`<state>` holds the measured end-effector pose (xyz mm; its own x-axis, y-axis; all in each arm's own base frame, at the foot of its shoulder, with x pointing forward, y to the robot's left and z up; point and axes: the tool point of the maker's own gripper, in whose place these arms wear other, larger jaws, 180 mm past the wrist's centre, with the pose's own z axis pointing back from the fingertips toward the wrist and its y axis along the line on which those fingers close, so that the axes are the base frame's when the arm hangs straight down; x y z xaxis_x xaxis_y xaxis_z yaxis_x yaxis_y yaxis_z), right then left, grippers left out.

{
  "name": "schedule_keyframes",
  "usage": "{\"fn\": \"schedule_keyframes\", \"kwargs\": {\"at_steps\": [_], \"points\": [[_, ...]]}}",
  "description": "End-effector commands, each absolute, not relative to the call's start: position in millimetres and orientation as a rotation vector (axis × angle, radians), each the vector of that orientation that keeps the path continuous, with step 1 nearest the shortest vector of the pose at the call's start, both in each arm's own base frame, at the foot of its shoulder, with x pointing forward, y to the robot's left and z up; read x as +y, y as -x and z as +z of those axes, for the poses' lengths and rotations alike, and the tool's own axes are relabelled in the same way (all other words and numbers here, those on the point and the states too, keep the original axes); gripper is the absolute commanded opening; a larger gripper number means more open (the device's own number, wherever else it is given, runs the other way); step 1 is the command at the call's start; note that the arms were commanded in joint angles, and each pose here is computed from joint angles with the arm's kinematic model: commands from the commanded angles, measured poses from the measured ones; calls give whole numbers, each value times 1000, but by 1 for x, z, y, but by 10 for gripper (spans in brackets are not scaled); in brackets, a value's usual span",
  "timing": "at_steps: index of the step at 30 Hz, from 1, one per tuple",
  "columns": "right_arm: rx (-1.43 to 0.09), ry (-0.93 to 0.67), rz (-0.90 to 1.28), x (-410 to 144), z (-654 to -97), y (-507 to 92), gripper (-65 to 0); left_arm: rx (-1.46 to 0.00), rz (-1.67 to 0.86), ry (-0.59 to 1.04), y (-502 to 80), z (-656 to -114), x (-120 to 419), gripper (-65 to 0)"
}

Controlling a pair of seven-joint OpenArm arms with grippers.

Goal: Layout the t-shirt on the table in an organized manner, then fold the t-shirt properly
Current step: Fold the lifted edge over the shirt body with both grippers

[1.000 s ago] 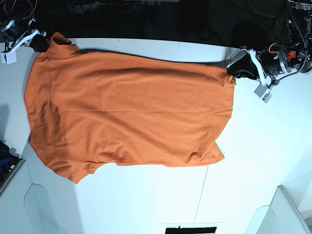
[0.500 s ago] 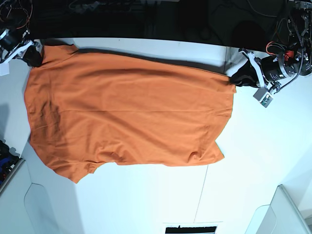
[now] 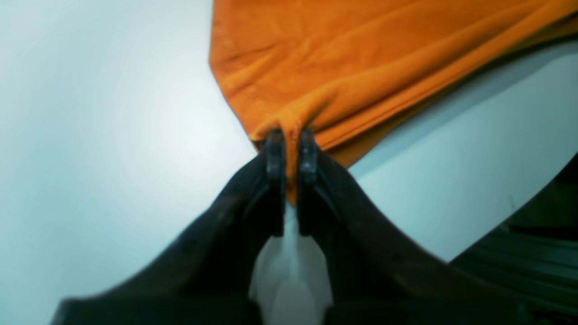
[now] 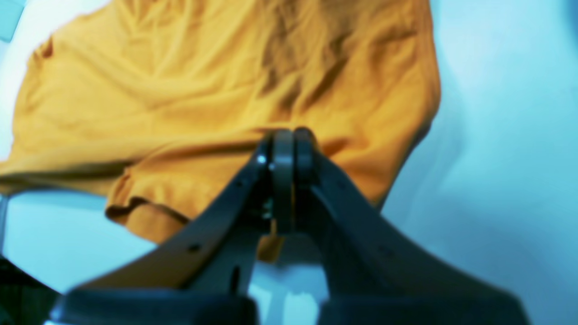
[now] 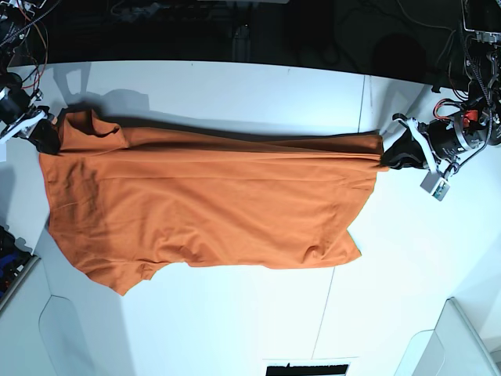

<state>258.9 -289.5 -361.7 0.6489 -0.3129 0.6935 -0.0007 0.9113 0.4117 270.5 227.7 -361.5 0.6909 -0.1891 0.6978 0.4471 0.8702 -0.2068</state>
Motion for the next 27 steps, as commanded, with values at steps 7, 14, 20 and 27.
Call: {"fn": "schedule_keyframes", "kwargs": {"at_steps": [7, 14, 20, 27], "points": [[-946, -439, -224, -300, -346, -300, -650, -794, -377, 367, -283, -346, 232, -650], [-973, -477, -260, -301, -345, -320, -650, -809, -363, 363, -285, -350, 232, -650], [-979, -426, -233, -302, -347, -326, -650, -817, -314, 363, -285, -367, 231, -650], [-930, -376, -153, -287, -361, -330, -650, -828, -286, 371, -293, -372, 229, -447]]}}
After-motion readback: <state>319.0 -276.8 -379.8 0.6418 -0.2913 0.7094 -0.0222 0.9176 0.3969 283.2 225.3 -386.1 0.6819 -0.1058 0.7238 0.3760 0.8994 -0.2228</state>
